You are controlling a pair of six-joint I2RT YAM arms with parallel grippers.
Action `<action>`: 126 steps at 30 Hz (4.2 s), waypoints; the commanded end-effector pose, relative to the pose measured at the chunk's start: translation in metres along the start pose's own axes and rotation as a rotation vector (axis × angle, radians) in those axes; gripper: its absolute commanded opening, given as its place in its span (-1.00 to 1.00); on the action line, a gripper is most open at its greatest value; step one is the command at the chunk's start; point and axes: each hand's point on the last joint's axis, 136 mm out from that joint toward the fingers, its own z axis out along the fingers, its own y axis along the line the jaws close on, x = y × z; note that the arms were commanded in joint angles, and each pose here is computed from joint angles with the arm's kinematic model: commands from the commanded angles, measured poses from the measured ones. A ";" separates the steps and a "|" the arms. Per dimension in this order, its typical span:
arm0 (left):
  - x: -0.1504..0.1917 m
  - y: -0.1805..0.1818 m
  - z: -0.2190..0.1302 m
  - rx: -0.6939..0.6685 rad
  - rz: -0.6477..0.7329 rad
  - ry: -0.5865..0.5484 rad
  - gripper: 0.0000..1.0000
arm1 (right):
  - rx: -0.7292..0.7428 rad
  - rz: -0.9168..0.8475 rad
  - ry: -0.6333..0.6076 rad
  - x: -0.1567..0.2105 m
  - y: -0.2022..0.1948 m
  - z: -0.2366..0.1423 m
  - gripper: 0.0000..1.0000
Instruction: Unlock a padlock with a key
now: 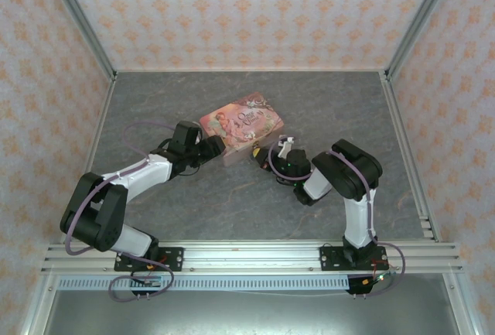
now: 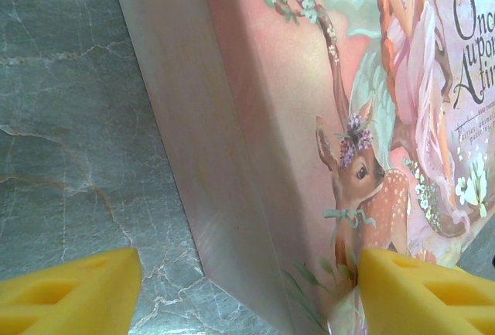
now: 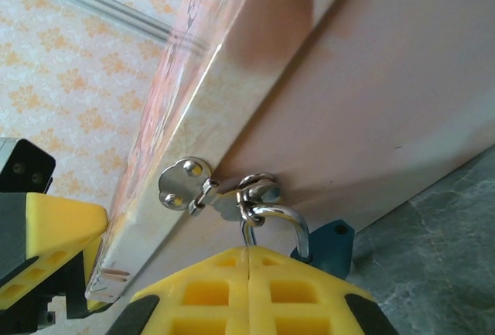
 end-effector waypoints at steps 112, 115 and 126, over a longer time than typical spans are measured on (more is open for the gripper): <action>-0.016 0.010 -0.067 -0.076 0.077 -0.149 0.56 | 0.227 -0.148 0.118 -0.020 0.018 -0.060 -1.00; -0.025 0.007 -0.090 -0.075 0.106 -0.218 0.58 | 0.314 -0.212 0.238 -0.005 0.027 -0.079 -1.00; -0.033 0.027 -0.144 -0.120 0.113 -0.401 0.68 | 0.656 -0.136 0.556 0.050 0.015 -0.148 -1.00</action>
